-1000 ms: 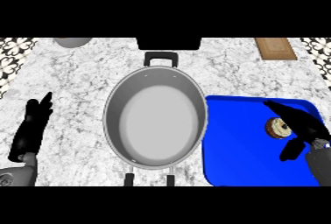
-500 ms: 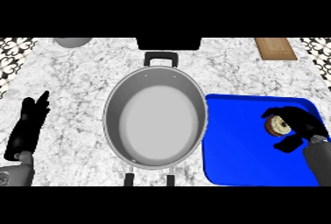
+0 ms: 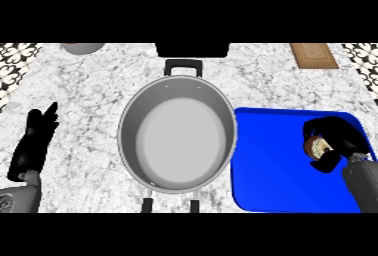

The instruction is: Pick the cupcake from the tray and place it in the pot

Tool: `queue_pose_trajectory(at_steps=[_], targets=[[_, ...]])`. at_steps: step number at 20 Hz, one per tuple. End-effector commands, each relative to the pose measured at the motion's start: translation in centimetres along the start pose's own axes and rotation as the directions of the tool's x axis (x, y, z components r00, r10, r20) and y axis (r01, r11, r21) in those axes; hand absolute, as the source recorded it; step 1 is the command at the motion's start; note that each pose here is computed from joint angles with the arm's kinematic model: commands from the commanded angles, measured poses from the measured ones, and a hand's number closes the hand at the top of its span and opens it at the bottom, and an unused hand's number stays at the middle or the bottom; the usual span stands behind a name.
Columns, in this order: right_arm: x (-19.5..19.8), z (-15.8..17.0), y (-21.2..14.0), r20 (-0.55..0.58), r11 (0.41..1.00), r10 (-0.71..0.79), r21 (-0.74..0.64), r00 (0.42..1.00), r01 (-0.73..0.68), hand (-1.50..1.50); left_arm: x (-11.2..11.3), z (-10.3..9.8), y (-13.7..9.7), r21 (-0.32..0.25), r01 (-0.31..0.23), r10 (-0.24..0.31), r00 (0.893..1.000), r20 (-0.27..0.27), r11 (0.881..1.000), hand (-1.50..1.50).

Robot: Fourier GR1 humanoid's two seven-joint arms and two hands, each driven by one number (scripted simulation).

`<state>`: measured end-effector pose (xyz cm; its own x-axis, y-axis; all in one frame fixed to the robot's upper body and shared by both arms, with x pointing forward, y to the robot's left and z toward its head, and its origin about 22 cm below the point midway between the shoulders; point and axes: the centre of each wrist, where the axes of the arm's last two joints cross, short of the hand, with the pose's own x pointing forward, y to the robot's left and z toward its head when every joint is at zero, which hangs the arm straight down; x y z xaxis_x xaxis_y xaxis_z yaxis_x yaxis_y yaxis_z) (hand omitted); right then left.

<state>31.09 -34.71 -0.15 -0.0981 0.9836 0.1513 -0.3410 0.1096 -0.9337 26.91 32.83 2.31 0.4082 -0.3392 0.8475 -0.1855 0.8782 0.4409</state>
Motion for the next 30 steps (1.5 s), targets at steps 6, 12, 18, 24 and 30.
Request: queue_pose_trajectory(at_steps=[6,12,18,24,30], targets=[[0.4,4.1,0.3,-0.018,0.997,-0.002,-0.078,1.0,0.001,1.5,-1.3,0.6,0.5,0.0,0.005,-0.005,1.0,-0.009,1.0,0.0],[0.7,8.1,-4.2,-0.084,0.974,0.066,-0.211,0.994,-0.083,1.5,0.7,0.3,1.0,-0.011,0.0,0.0,1.0,-0.017,1.0,0.0],[4.5,10.9,-7.2,0.088,0.859,-0.086,-0.498,0.992,0.119,1.5,0.5,0.2,0.7,0.031,0.007,-0.006,1.0,-0.015,0.999,0.0],[8.3,14.6,-11.1,0.357,0.698,-0.125,-0.632,0.926,0.338,1.5,-0.8,0.9,1.1,0.007,-0.006,0.006,1.0,-0.01,1.0,0.0],[12.8,19.1,-15.8,0.403,0.648,-0.075,-0.676,0.912,0.352,1.5,1.2,0.6,-0.2,-0.006,0.011,-0.011,1.0,-0.01,1.0,0.0]])
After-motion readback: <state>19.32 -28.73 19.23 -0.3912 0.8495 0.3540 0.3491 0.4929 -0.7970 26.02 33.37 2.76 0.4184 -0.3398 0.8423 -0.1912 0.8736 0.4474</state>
